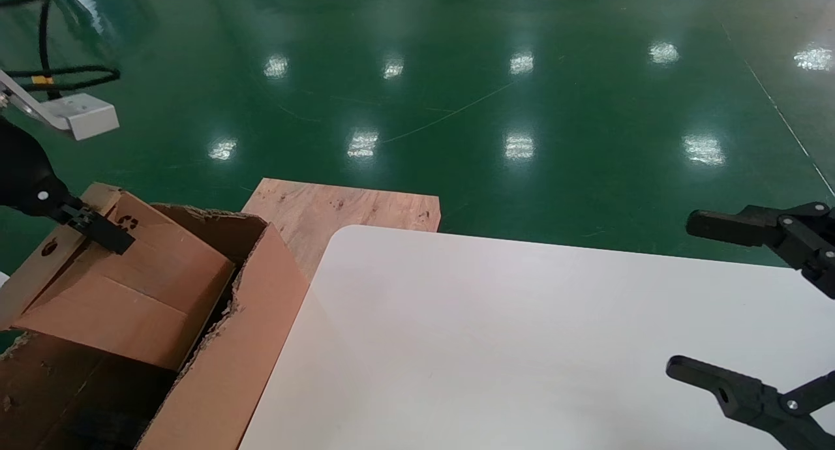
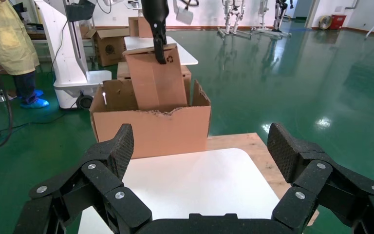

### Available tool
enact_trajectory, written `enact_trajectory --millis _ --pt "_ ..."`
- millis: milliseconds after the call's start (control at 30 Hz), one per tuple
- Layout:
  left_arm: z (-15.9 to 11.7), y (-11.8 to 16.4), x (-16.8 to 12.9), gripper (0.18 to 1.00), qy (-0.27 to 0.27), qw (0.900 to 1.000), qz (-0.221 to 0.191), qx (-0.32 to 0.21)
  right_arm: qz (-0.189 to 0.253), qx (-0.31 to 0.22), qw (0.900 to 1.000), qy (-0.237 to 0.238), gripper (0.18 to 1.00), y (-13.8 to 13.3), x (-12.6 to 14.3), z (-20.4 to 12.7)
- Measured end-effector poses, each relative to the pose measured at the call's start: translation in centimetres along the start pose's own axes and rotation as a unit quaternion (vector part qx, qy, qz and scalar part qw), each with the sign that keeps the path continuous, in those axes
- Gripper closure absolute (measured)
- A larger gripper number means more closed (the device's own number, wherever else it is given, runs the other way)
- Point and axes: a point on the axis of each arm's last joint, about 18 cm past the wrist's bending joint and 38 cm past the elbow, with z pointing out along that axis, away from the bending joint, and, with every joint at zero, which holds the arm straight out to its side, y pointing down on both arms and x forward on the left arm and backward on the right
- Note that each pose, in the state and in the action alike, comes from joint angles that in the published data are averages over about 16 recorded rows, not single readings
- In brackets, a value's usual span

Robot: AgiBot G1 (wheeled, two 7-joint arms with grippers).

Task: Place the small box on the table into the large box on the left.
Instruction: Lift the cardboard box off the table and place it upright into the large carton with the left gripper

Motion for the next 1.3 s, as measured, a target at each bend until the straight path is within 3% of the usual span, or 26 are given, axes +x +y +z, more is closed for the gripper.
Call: enact_trajectory --millis 533,1300 --pt "7.9 0.1 -1.2 0.939 -0.061 0.9943 -0.036 -0.079 0.0 0.0 1.0 0.0 0.178 0.0 0.0 0.0" --pt "10.5 0.2 -2.4 0.943 -0.083 0.9895 -0.051 -0.107 0.0 0.0 1.0 0.0 0.178 0.0 0.0 0.0"
